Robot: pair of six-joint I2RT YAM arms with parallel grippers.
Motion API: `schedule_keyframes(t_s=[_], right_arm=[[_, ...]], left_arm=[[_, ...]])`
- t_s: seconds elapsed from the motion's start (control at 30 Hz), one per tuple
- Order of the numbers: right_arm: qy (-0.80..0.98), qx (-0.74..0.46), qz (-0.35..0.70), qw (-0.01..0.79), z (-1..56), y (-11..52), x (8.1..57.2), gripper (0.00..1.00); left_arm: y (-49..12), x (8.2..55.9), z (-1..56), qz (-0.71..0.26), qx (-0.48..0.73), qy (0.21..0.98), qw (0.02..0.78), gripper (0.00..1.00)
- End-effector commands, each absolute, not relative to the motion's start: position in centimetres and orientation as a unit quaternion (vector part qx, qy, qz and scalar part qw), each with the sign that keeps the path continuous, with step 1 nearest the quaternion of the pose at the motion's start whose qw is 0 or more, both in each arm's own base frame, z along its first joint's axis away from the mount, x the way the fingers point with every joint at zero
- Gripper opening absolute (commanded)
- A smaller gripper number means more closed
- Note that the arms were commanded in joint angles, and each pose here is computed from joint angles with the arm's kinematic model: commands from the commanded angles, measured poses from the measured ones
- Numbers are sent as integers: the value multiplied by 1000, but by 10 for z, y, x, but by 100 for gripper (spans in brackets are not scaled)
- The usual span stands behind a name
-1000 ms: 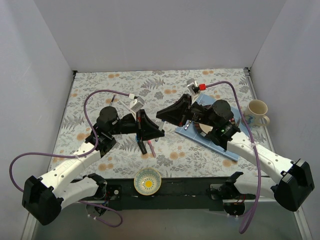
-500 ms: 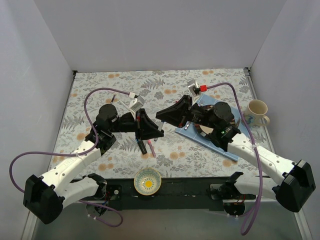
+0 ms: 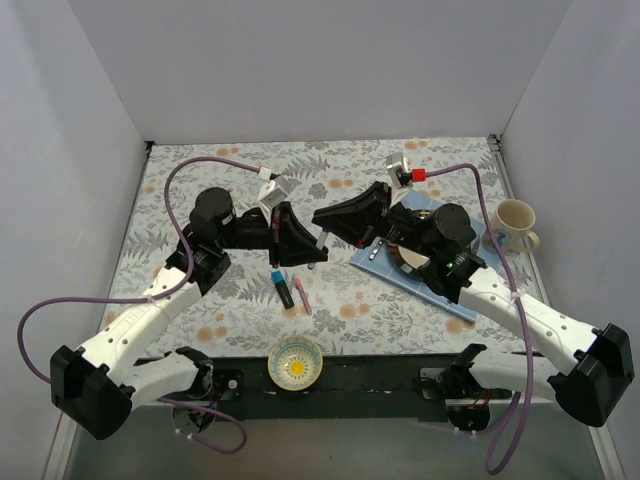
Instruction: Insert the pens into the pen caps
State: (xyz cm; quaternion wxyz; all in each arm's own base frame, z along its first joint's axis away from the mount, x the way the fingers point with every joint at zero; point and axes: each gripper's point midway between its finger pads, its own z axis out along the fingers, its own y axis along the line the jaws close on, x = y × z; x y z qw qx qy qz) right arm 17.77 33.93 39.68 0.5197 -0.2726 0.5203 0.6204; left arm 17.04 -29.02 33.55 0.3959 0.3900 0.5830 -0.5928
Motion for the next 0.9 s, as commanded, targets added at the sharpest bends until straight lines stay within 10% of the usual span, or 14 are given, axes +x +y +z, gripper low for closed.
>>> schedule_keyframes(t_s=[0.0,0.43,0.73,0.87], right_arm=[[634,-386,630,226,263,352,85,1],[588,-409,680,156,265,352,55,1],[656,-335,610,293,301,353,111,1],[648,-238,550,470,392,332,168,52]], left_arm=[[-264,236,445,-512,318,511,613,0],[-264,239,457,-522,332,500,606,0],[-261,253,430,-510,296,542,599,0],[-250,258,382,-490,249,601,581,0]])
